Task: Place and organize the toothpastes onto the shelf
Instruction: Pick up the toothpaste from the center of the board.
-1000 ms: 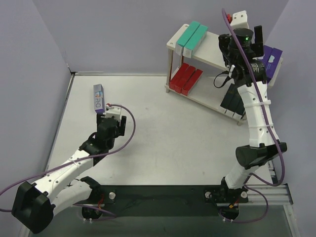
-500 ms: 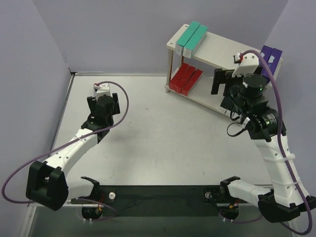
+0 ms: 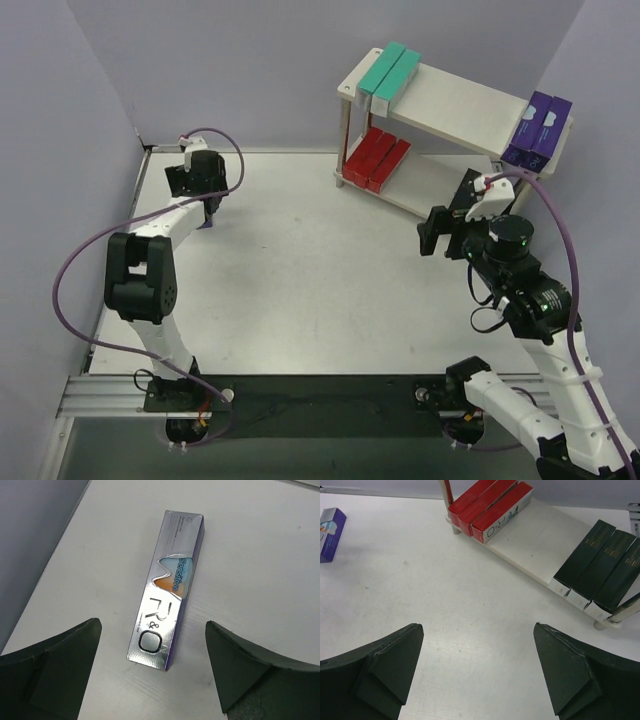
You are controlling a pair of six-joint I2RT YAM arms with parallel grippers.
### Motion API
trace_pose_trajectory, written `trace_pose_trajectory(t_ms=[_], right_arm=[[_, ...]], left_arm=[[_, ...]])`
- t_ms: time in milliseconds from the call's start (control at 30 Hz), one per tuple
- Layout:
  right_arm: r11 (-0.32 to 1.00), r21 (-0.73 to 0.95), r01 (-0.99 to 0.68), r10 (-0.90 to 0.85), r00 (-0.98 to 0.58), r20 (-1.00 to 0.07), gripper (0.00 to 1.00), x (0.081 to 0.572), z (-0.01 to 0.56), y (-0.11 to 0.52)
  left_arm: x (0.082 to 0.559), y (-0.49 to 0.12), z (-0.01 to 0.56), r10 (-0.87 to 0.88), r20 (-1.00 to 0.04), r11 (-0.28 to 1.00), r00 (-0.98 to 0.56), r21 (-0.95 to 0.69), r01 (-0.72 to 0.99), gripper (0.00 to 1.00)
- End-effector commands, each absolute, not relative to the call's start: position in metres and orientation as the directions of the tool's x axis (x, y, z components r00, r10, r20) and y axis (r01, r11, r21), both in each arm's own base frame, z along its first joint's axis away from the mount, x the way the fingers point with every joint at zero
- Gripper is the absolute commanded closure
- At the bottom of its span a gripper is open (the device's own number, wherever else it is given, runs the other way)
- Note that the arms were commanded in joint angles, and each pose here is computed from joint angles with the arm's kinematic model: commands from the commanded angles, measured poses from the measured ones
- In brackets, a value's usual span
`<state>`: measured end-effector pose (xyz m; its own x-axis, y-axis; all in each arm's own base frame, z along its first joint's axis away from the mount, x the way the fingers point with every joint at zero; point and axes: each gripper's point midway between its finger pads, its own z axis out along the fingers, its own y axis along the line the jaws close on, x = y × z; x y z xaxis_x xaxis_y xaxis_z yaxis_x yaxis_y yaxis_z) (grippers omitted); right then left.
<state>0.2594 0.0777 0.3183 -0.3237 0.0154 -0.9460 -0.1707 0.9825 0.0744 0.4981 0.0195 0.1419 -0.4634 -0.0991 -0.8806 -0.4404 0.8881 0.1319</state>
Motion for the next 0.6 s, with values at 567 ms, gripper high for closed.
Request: trace_pose_trajectory(t_ms=[567], right_arm=[[0.978,0.058,-0.199,-0.029,-0.412,-0.911,0.01,0.254,0.285,0.083]], left_arm=[[0.542,0.052,0.035,-0.194,-0.646,0.941,-0.739,0.092,-0.327,0.12]])
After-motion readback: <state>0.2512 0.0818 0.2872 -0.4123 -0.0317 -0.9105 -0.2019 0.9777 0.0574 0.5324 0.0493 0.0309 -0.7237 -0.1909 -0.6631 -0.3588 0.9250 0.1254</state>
